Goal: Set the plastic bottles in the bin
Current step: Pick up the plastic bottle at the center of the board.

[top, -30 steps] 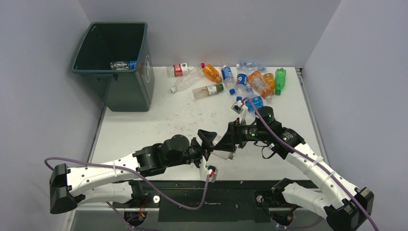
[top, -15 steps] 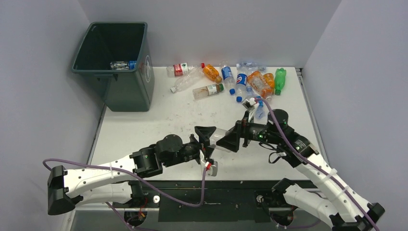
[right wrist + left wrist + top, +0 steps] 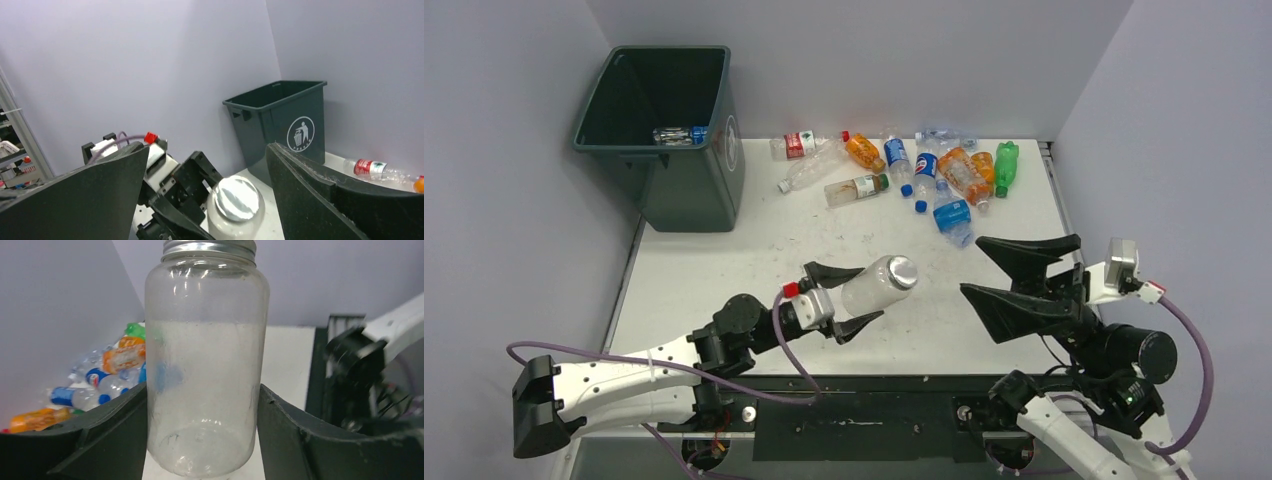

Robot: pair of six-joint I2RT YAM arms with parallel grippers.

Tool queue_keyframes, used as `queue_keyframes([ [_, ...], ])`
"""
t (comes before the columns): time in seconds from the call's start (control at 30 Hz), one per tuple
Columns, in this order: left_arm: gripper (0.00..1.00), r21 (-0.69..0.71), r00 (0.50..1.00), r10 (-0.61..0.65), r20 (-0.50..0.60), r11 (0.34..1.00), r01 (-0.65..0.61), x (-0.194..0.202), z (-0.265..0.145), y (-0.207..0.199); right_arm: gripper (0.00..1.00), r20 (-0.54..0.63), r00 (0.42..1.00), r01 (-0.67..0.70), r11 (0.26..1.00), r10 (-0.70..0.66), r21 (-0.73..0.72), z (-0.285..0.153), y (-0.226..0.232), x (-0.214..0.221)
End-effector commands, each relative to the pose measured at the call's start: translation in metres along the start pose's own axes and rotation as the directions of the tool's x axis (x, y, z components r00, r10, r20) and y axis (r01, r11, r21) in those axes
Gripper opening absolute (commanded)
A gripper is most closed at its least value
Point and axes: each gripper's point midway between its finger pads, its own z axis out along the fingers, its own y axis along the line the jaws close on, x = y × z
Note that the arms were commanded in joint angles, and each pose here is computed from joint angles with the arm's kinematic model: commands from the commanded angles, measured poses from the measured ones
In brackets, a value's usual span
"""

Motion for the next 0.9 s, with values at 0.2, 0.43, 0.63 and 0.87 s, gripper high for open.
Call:
queue_keyframes([
  [0.2, 0.43, 0.171, 0.662, -0.622, 0.417, 0.77, 0.615, -0.103, -0.011, 0.012, 0.9, -0.115, 0.993, -0.042, 0.998, 0.036, -0.047, 0.018, -0.015, 0.05],
  [0.43, 0.43, 0.225, 0.643, -0.656, 0.395, 0.748, 0.624, -0.111, -0.002, 0.009, 0.9, -0.094, 0.987, -0.145, 0.982, 0.133, -0.124, 0.033, -0.012, 0.063],
  [0.63, 0.42, 0.22, 0.646, -0.654, 0.394, 0.75, 0.624, -0.112, 0.004, 0.011, 0.9, -0.115, 0.981, -0.17, 0.979, 0.157, -0.111, 0.048, -0.023, 0.076],
  [0.87, 0.42, 0.188, 0.641, -0.636, 0.429, 0.757, 0.625, -0.115, 0.008, 0.021, 0.91, -0.183, 0.968, -0.188, 0.98, 0.174, -0.065, 0.058, -0.037, 0.104],
])
